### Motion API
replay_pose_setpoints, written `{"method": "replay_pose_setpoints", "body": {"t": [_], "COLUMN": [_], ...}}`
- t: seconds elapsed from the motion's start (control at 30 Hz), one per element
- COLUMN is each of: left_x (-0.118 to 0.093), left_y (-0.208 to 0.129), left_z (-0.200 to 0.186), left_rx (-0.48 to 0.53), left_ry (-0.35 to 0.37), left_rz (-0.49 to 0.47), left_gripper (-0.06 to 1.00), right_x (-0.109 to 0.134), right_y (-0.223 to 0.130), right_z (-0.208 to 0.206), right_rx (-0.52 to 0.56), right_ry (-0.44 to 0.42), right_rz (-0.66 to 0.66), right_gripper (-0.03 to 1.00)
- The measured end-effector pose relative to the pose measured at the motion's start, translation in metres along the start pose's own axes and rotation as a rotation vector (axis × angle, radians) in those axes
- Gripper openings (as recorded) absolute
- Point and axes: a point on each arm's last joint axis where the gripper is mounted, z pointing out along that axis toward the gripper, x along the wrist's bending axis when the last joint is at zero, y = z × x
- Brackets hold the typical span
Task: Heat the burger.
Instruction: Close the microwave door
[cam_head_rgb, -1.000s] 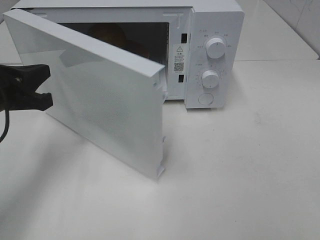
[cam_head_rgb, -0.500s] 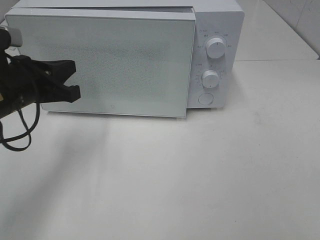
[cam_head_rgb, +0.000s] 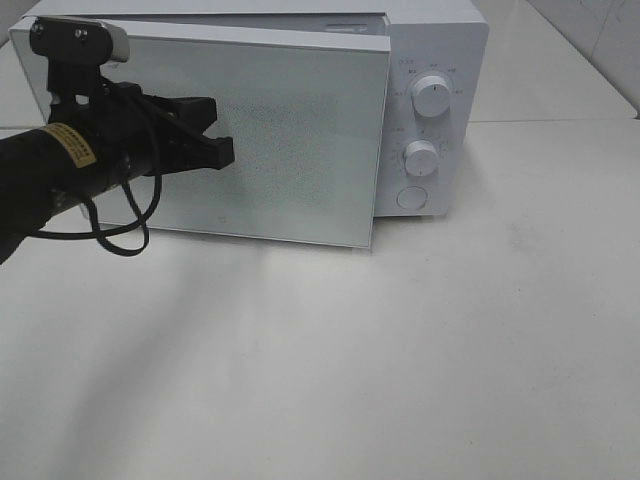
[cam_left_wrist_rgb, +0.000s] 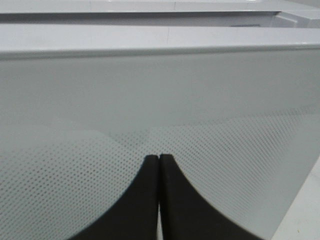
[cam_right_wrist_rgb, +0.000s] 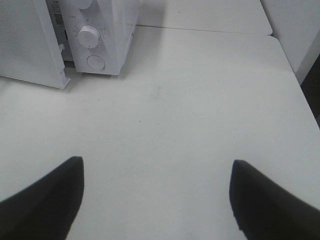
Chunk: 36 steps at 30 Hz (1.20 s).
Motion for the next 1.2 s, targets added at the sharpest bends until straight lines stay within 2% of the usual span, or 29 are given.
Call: {"method": "replay_pose_setpoints", "body": {"t": [0.53,0.6,0.97,1.2], "left_x": [-0.03,-0.039,-0.053,-0.056], "left_y": [0.008,0.01,0.016,0.016], "left_z": [0.053,0.062,0.087,0.101], "left_rx": [0.011,0.001,-0.001,-0.007], "left_ry": [-0.066,-0.095,-0.141,-0.144], "left_rz": [0.008,0.024,0.065,0.063], "left_gripper": [0.0,0.0,0.0,0.0], "right_x": [0.0,0.0,0.0,0.0], "right_y": [0.0,0.0,0.0,0.0], "right_z": [0.0,0.0,0.0,0.0], "right_rx": [0.0,0.0,0.0,0.0], "right_ry": [0.0,0.0,0.0,0.0], "right_rz": [0.0,0.0,0.001,0.001], "right_gripper": [0.76,0.76,0.76,0.76]}}
